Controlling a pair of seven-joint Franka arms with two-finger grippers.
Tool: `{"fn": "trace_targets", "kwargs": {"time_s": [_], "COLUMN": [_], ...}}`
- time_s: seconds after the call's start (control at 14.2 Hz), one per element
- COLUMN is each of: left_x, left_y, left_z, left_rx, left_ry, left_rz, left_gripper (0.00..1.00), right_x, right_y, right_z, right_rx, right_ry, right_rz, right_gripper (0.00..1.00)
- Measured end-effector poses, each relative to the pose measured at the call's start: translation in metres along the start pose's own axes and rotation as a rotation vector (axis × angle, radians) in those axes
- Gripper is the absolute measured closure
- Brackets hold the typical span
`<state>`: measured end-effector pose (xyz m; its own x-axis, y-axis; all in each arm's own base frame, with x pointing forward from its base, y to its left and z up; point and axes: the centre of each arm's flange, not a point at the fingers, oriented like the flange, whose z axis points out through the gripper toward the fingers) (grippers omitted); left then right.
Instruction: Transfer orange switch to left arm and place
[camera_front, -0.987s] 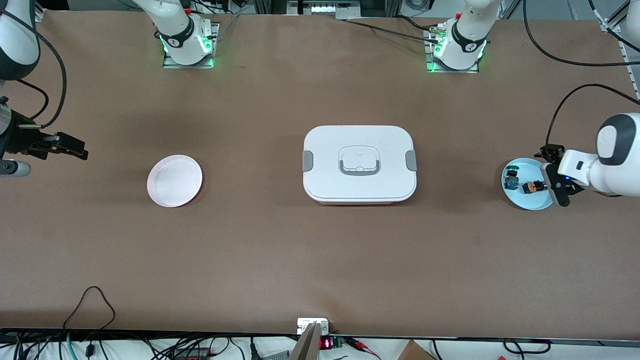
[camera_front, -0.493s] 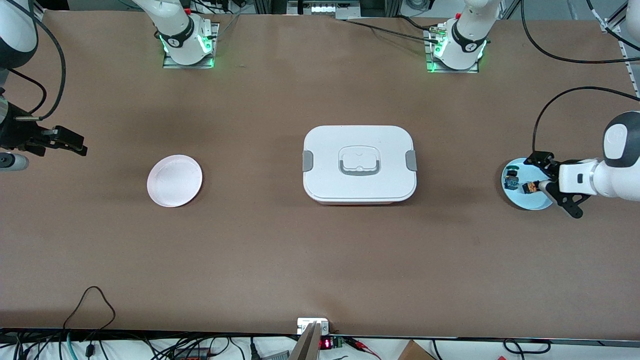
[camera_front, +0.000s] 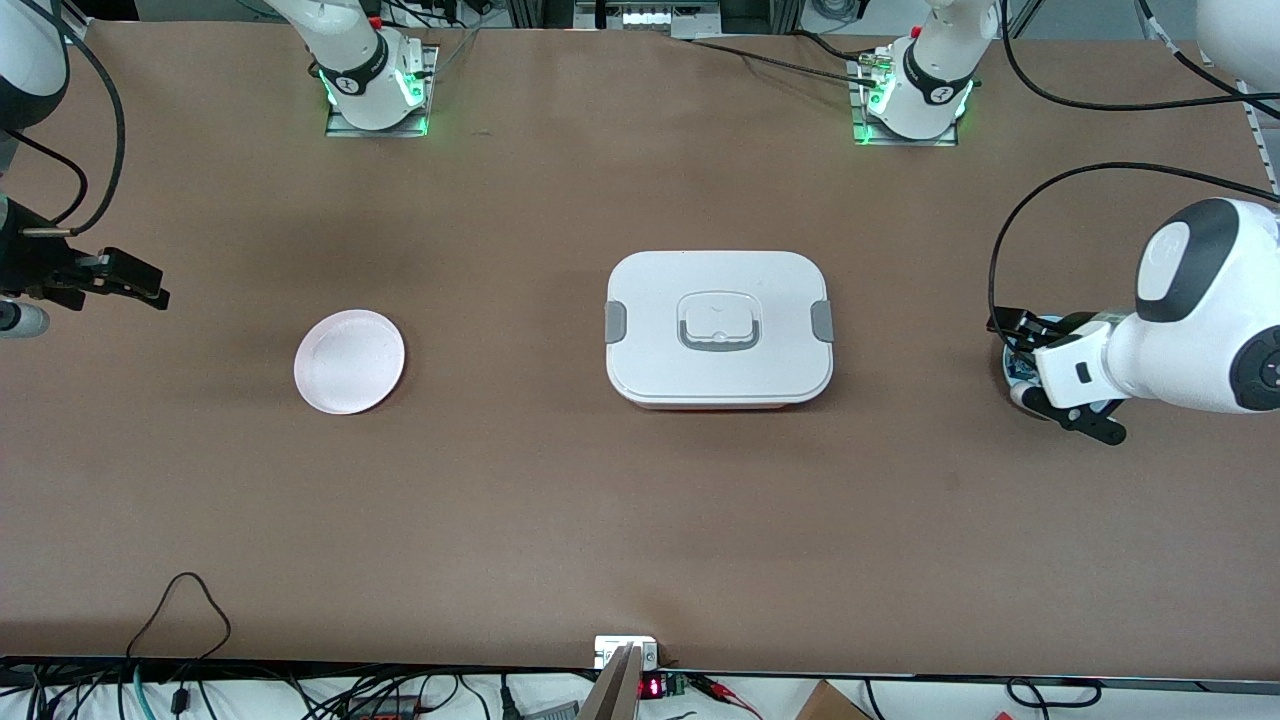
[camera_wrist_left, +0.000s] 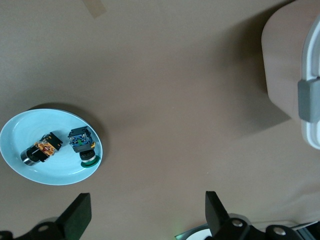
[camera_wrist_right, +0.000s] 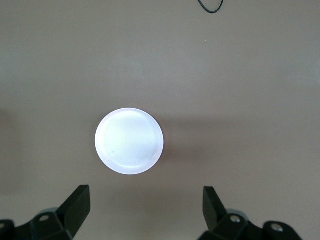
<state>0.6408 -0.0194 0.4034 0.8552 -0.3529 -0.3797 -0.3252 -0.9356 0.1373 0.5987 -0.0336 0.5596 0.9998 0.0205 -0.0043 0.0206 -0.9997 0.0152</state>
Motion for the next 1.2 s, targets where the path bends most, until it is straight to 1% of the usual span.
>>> {"fn": "trace_targets", "kwargs": {"time_s": [0.14, 0.28, 0.35, 0.56, 0.7, 0.85, 1.06, 1.2], "left_x": [0.004, 0.004, 0.002, -0.012, -0.035, -0.064, -0.107, -0.126], "left_y": [-0.014, -0.027, -0.028, -0.011, 0.017, 0.045, 0.077, 0.086], "left_z": [0.001, -0.002, -0.004, -0.019, -0.038, -0.063, -0.112, -0.137], "left_rx": [0.021, 0.005, 0.013, 0.065, 0.097, 0.126, 0.161, 0.173], "left_ry": [0.020, 0.063, 0.087, 0.194, 0.242, 0.292, 0.407, 0.468], "left_rz": [-0.089, -0.177, -0.204, -0.293, -0.323, -0.316, -0.305, -0.304], "left_gripper": [0.00, 0.00, 0.00, 0.00, 0.00, 0.00, 0.00, 0.00], "right_x": [0.000, 0.000, 0.000, 0.000, 0.000, 0.000, 0.000, 0.000], "right_y": [0.000, 0.000, 0.000, 0.000, 0.000, 0.000, 0.000, 0.000], "right_z": [0.000, 0.000, 0.000, -0.001, -0.001, -0.001, -0.001, -0.001], "right_rx": [0.000, 0.000, 0.000, 0.000, 0.000, 0.000, 0.000, 0.000], "right_ry": [0.001, 0.001, 0.001, 0.001, 0.001, 0.001, 0.001, 0.001], "right_rz": [0.000, 0.000, 0.000, -0.001, -0.001, -0.001, -0.001, 0.000], "right_gripper": [0.00, 0.00, 0.00, 0.00, 0.00, 0.00, 0.00, 0.00]}}
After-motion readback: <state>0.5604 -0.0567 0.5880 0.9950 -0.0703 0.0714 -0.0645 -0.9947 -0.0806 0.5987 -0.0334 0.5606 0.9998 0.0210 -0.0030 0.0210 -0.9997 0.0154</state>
